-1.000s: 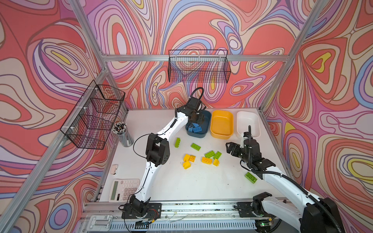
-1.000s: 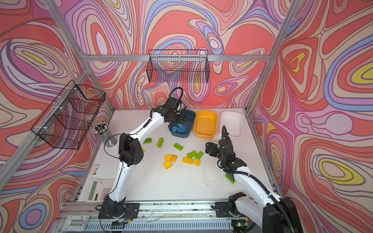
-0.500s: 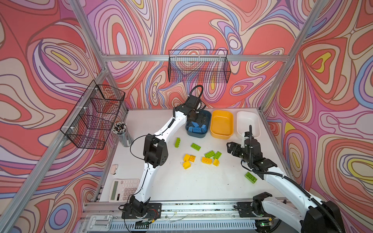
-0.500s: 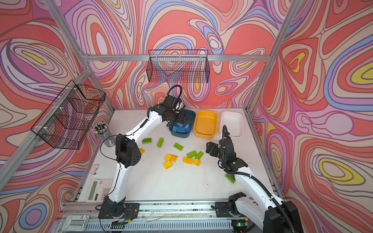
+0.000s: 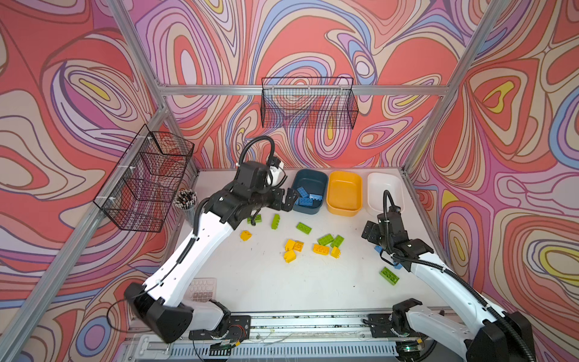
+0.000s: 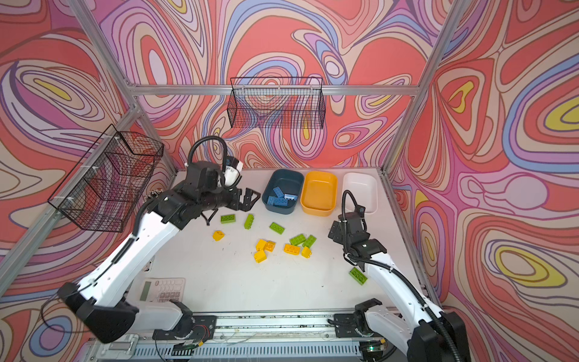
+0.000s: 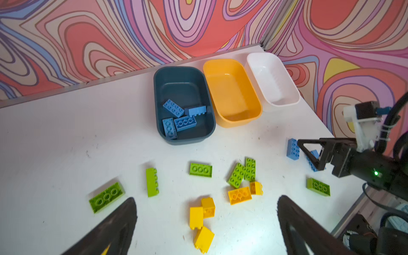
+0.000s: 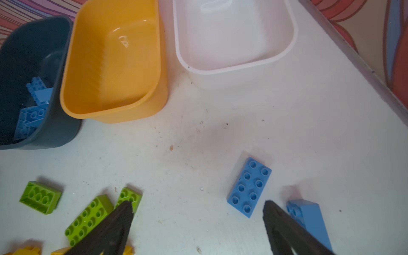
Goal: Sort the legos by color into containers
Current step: 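Withdraw the left gripper while the right gripper lowers onto a blue brick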
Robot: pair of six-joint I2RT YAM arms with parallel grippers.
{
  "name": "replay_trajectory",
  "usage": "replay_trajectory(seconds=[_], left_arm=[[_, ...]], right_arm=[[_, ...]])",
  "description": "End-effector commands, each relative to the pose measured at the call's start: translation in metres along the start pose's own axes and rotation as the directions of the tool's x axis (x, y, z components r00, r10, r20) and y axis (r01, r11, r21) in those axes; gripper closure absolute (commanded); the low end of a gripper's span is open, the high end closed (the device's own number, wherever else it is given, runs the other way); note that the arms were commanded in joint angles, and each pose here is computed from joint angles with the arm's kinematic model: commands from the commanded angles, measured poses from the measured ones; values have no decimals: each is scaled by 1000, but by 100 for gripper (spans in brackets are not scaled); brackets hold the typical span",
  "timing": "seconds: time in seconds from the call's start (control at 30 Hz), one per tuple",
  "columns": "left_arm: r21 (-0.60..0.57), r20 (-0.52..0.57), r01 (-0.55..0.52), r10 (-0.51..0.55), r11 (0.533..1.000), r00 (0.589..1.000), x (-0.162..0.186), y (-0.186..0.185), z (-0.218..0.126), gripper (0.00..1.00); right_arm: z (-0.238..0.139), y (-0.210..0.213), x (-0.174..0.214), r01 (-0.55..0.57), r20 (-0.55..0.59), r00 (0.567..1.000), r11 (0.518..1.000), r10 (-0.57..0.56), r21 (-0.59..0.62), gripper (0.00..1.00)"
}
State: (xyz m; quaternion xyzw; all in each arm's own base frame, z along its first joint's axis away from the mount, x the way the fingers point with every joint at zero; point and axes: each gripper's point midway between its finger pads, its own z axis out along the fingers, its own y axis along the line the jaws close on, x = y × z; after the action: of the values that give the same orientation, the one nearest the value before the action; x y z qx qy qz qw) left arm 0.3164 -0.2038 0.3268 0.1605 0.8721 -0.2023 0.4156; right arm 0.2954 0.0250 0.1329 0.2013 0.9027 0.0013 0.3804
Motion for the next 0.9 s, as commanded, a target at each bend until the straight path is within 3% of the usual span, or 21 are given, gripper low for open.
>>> replay_trajectory(seconds=[0.0,0.3,0.63,0.87], left_arm=[[-55,-36,5,-7,998,999,35,16,-11,1],[-121,15,16,-14,993,1000,100,41,-40,2],[-101,-21,-4,2,995,1000,124,41,-35,2],[-96,-13,-7,6,995,1000,124,40,-37,2]], right_arm=[[4,-23,7,-37,-16,999,992,39,123,2],[34,-36,32,-56,-86,994,979,74,194,3],[69,-54,53,-85,-181,974,965,132,250,5],[82,-46,54,-50,-217,971,975,97,215,14]])
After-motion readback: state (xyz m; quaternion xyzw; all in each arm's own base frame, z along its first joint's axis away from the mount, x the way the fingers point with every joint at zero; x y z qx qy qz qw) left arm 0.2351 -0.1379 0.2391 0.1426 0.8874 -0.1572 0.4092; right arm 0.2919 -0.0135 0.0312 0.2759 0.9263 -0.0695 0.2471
